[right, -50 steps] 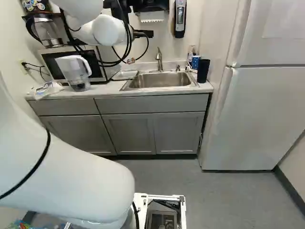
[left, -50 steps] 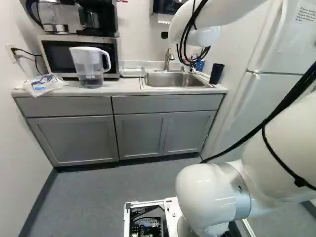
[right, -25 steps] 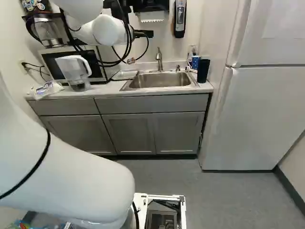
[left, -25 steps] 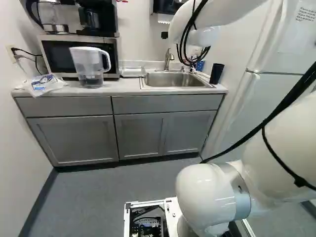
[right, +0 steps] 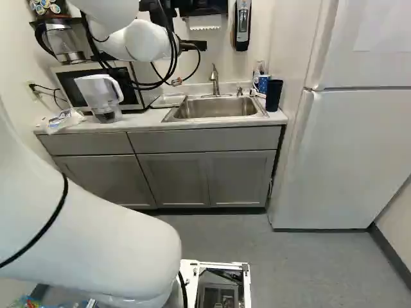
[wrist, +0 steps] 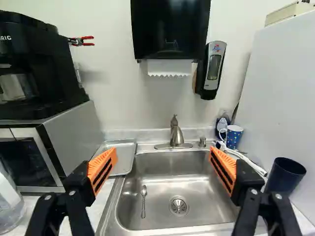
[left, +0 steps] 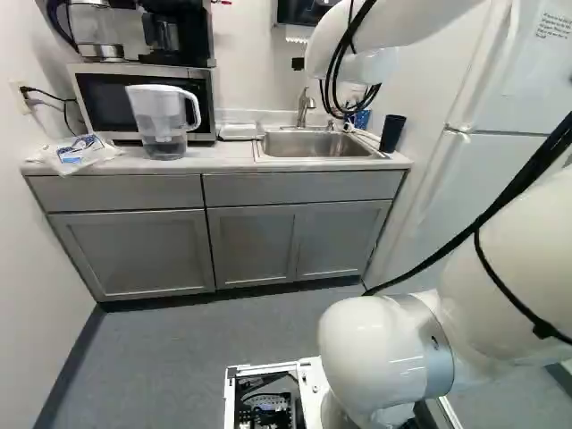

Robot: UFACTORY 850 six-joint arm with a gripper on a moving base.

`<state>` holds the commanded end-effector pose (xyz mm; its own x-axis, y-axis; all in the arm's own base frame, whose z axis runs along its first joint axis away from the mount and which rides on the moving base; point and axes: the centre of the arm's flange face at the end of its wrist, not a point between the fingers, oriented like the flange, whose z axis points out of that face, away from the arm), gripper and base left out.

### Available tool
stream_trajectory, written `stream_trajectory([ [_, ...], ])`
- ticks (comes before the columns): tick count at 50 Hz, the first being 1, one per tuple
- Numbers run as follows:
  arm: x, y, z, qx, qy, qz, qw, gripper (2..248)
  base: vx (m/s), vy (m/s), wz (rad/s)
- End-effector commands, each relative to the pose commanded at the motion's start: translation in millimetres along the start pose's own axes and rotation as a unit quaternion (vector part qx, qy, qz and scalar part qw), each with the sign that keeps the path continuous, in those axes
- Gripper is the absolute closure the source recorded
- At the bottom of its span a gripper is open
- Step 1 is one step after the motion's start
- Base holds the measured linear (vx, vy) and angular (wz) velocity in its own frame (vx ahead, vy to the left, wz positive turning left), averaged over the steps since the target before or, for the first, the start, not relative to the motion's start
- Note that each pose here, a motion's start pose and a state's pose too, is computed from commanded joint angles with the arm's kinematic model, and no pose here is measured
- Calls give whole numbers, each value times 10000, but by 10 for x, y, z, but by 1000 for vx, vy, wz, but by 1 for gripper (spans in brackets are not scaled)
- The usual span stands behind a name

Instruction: Rinse the cup and place it in the tray

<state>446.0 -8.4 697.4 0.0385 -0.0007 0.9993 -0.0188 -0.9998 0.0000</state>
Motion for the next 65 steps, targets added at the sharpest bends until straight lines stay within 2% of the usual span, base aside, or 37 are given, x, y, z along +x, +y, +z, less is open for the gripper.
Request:
stream_trajectory([
  [25, 0, 0, 0, 0, 0, 0, 10000, 3, 48, -1, -9],
  [65, 0, 0, 0, 0, 0, 0, 10000, 3, 97, -2, -21],
])
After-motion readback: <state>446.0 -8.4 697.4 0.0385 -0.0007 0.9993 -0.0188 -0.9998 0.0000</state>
